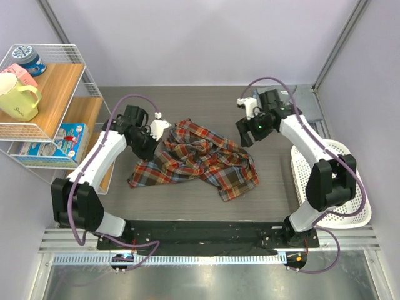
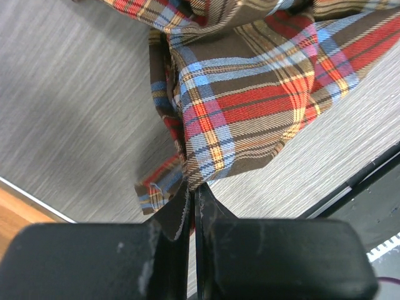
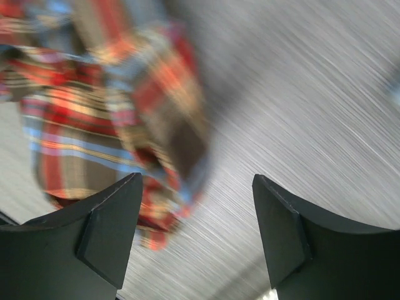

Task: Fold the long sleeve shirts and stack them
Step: Flatten the shirt out

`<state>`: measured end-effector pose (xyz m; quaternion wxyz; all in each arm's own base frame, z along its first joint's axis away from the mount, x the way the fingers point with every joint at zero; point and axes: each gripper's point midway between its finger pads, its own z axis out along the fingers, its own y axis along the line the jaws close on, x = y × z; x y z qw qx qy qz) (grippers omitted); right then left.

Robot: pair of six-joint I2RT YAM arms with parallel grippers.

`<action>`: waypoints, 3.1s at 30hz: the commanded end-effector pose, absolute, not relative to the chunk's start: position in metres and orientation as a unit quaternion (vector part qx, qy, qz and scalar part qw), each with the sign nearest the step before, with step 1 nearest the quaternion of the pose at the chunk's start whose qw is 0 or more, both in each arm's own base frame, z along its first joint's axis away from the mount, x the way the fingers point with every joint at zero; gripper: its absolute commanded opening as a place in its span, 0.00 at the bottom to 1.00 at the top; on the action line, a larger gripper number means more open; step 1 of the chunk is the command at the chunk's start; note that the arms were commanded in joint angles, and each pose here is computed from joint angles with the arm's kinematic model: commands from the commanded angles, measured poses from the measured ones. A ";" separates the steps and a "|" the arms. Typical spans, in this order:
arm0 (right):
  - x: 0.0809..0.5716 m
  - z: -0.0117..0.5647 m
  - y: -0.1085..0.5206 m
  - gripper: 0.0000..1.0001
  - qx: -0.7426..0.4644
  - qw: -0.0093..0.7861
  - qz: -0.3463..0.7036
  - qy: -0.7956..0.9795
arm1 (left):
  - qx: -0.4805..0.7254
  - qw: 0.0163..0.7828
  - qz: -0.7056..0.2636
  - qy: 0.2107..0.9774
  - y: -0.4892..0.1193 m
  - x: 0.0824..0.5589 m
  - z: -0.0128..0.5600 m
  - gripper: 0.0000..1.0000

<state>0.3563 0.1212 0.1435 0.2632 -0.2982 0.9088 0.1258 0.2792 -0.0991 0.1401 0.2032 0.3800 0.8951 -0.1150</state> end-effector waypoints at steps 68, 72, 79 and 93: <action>0.344 0.147 0.057 0.01 -0.324 0.182 0.107 0.922 | 0.206 0.215 -0.387 0.873 -0.247 0.486 0.092 0.73; 0.340 0.149 0.056 0.01 -0.326 0.182 0.104 0.922 | 0.177 0.190 -0.410 0.874 -0.258 0.479 0.080 0.56; 0.329 0.132 0.053 0.01 -0.324 0.161 0.104 0.926 | 0.186 0.303 -0.399 0.845 -0.244 0.510 0.154 0.01; 0.342 0.152 0.060 0.58 -0.297 0.202 0.171 0.918 | 0.456 0.484 -0.313 0.678 -0.261 0.420 0.320 0.00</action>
